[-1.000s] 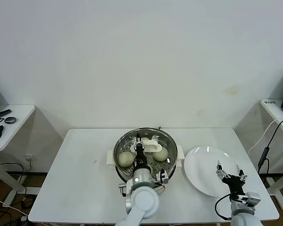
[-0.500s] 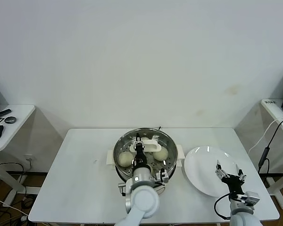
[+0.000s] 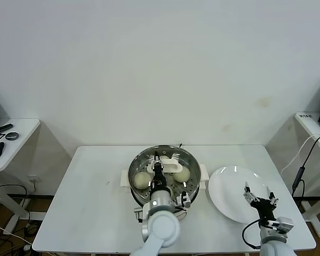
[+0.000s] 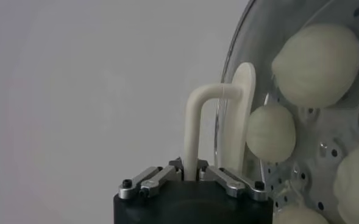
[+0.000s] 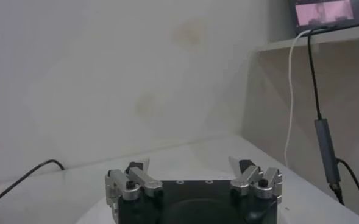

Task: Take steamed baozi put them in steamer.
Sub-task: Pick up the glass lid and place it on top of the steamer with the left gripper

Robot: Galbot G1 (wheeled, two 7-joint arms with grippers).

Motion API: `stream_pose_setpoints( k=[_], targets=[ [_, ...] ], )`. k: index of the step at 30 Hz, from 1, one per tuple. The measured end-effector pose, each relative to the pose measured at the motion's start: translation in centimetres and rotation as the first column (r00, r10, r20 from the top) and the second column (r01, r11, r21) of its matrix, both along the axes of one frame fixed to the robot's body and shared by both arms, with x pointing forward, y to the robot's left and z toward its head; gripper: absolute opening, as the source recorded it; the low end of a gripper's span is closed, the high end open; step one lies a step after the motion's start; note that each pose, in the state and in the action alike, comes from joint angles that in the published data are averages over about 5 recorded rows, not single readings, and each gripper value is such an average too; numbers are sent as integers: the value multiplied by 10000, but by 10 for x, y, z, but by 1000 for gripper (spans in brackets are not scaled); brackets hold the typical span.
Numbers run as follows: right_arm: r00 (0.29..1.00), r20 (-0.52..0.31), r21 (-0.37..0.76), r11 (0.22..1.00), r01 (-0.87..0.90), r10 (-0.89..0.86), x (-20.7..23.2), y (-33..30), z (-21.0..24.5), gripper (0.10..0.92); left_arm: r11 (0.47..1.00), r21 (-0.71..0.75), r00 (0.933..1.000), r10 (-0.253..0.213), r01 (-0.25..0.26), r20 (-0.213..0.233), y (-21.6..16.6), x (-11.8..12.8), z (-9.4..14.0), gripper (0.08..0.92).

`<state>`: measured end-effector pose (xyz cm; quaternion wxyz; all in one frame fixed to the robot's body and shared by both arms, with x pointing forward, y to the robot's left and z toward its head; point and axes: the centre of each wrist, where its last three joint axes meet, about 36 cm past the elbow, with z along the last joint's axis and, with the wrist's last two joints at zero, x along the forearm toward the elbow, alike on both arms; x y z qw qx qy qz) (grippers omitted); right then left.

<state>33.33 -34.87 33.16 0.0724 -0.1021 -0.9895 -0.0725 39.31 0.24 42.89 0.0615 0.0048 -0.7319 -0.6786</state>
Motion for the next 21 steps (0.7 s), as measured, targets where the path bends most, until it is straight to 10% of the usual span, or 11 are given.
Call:
stream_pose_setpoints(
  k=[21],
  targets=[
    [9994, -254, -80, 9996, -255, 253, -3, 2, -4, 823, 9671, -2313, 9938, -1106, 1061, -63, 23, -70, 46, 730]
  ],
)
